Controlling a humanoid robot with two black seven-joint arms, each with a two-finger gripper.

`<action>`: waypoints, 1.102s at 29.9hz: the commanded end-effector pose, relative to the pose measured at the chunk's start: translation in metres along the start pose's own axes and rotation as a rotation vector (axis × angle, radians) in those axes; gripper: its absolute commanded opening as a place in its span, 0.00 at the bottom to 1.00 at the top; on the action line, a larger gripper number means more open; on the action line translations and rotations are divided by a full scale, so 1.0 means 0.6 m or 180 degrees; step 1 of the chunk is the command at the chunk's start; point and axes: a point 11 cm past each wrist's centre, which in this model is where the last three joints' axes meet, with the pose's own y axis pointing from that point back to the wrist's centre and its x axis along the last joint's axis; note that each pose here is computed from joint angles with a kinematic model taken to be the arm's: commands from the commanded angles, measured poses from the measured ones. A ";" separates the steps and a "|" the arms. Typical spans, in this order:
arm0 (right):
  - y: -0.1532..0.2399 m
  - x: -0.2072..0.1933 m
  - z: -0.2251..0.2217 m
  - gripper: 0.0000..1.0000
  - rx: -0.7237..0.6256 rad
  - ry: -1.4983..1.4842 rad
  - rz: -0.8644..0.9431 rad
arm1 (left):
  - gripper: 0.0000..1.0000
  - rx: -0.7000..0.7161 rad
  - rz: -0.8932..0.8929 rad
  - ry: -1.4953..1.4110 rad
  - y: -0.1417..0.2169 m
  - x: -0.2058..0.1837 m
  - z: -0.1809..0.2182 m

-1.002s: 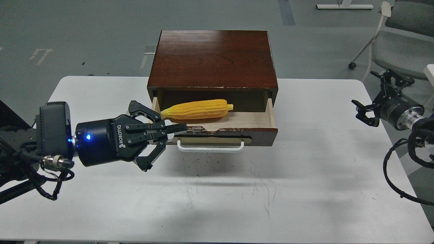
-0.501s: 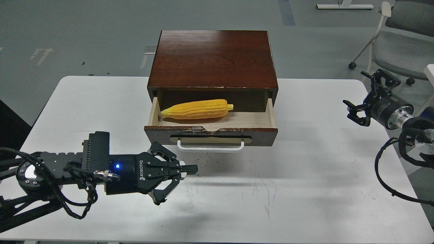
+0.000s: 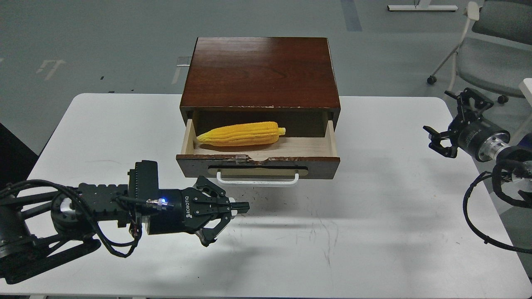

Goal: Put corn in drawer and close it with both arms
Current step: 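Bring the left gripper down to the front of the open drawer, then push the drawer front with the left gripper into the box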

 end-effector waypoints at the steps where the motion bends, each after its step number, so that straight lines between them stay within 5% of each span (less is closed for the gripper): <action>1: 0.002 0.003 0.003 1.00 -0.0010 -0.0003 0.0012 | 0.00 0.0007 -0.0021 0.0019 -0.004 -0.004 -0.003; 33: 0.004 0.005 0.020 1.00 -0.0076 -0.0015 0.0017 | 0.00 0.0485 -0.0132 -0.0002 0.031 -0.009 -0.064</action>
